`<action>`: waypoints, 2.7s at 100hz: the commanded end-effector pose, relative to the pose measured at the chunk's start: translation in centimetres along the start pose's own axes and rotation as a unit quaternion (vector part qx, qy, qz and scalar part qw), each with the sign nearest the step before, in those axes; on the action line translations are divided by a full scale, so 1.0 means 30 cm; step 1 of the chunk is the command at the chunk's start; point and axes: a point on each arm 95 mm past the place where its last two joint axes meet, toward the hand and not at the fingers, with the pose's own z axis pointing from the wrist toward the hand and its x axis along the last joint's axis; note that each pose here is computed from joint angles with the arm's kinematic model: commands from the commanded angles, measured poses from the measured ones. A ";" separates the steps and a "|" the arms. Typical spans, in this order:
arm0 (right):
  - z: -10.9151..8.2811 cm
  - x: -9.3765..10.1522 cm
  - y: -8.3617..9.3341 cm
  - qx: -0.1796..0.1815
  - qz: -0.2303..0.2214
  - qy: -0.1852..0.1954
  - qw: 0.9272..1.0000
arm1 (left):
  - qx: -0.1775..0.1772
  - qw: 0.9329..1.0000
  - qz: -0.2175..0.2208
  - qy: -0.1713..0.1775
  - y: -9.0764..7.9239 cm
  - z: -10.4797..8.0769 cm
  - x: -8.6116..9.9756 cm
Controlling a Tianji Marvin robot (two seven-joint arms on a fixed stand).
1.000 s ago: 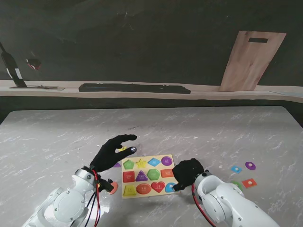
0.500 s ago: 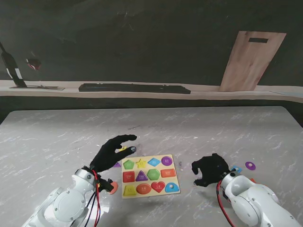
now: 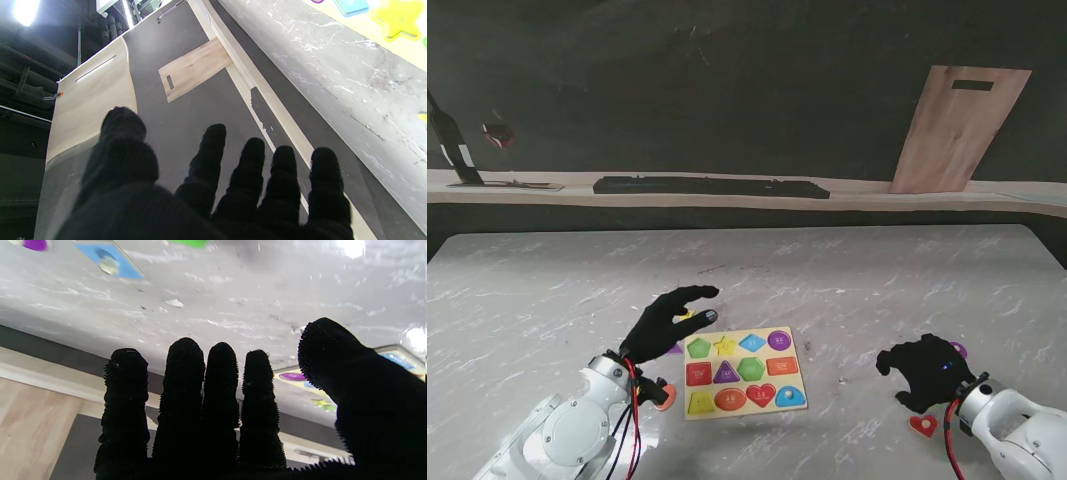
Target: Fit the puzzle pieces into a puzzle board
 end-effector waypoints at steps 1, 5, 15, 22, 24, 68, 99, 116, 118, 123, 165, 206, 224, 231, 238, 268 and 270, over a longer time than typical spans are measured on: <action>-0.040 0.012 -0.043 0.008 -0.012 0.003 1.000 | -0.003 1.000 -0.001 0.000 0.006 -0.001 -0.002; -0.058 0.011 -0.055 0.005 -0.017 -0.001 1.000 | -0.004 1.000 -0.001 0.000 0.007 -0.001 -0.002; -0.099 0.007 -0.083 0.008 -0.032 -0.010 0.999 | -0.006 1.000 -0.001 0.001 0.010 -0.002 -0.002; -0.119 0.003 -0.101 0.014 -0.039 -0.015 0.999 | -0.007 1.000 0.000 0.003 0.014 -0.003 -0.001; -0.123 0.002 -0.106 0.016 -0.039 -0.016 0.999 | -0.007 1.000 0.000 0.003 0.015 -0.004 0.000; -0.159 -0.014 -0.157 0.035 -0.052 -0.028 0.998 | -0.003 1.000 0.003 0.007 0.029 -0.017 0.012; -0.155 -0.017 -0.159 0.030 -0.058 -0.025 0.998 | -0.003 1.000 0.002 0.006 0.029 -0.016 0.013; -0.153 -0.014 -0.161 0.034 -0.059 -0.027 0.997 | 0.000 1.000 0.004 0.007 0.026 -0.020 0.013; -0.153 -0.013 -0.161 0.034 -0.059 -0.027 0.997 | 0.001 1.000 0.004 0.006 0.026 -0.020 0.013; -0.152 -0.012 -0.162 0.035 -0.058 -0.027 0.997 | 0.002 1.000 0.003 0.003 0.025 -0.021 0.011; -0.140 -0.001 -0.182 0.047 -0.053 -0.025 0.997 | 0.003 1.000 0.001 0.000 0.022 -0.021 0.012; -0.130 0.005 -0.199 0.053 -0.044 -0.030 0.997 | 0.002 1.000 0.003 -0.001 0.021 -0.018 0.012; -0.124 0.009 -0.202 0.056 -0.041 -0.021 0.997 | 0.006 1.000 0.003 -0.002 0.022 -0.018 0.013; -0.123 0.009 -0.197 0.053 -0.043 -0.017 0.998 | 0.007 1.000 0.003 -0.003 0.021 -0.018 0.014; -0.122 0.009 -0.187 0.046 -0.042 -0.015 0.998 | 0.007 1.000 0.003 -0.003 0.021 -0.018 0.014; -0.067 0.031 -0.106 -0.010 -0.031 0.010 0.999 | 0.007 1.000 0.001 -0.003 0.020 -0.018 0.015; -0.058 0.034 -0.100 -0.015 -0.030 0.014 0.999 | 0.008 1.000 0.001 -0.003 0.019 -0.018 0.015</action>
